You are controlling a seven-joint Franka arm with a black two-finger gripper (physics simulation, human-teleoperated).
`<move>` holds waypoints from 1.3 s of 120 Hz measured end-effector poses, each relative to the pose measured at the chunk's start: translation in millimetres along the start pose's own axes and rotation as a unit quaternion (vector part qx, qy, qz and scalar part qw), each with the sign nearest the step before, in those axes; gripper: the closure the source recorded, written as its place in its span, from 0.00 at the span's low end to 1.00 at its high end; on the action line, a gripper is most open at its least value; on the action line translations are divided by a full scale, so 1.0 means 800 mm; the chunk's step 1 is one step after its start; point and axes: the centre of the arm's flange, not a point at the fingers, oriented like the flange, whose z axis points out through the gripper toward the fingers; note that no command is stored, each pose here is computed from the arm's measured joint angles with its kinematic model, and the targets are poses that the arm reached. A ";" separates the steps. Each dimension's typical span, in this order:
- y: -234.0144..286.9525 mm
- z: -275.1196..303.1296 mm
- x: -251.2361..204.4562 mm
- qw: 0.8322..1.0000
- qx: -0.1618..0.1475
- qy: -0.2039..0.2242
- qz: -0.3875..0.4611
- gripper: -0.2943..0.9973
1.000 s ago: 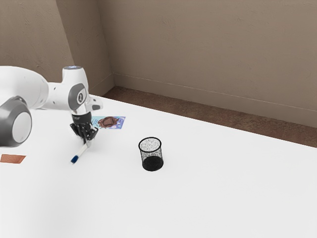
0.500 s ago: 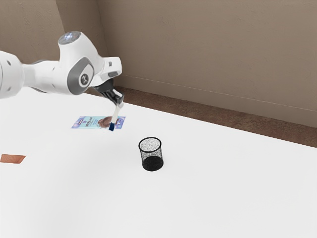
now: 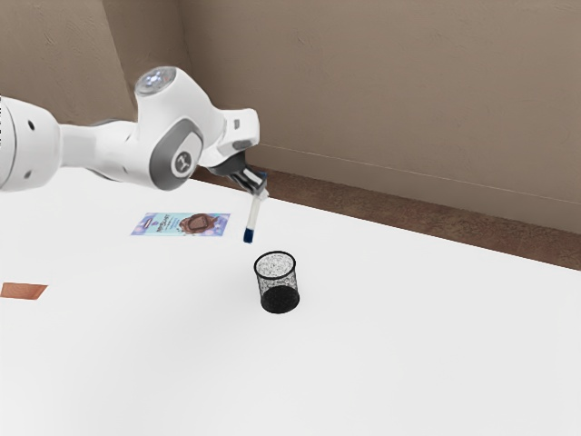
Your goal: Put the marker into the pen holder.
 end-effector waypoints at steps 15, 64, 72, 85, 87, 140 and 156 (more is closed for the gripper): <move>0.020 0.012 -0.002 1.000 -0.010 -0.005 0.009 0.83; 0.046 0.056 0.005 0.999 -0.026 -0.017 0.029 0.83; 0.047 0.059 0.006 0.999 -0.025 -0.019 0.032 0.83; 0.048 0.068 0.001 0.999 -0.026 -0.025 0.035 0.81; 0.048 0.070 0.000 0.999 -0.027 -0.026 0.035 0.79; -0.072 -0.055 0.080 0.996 -0.004 -0.091 -0.021 0.31; -0.117 -0.179 0.072 0.989 0.018 -0.133 -0.065 0.27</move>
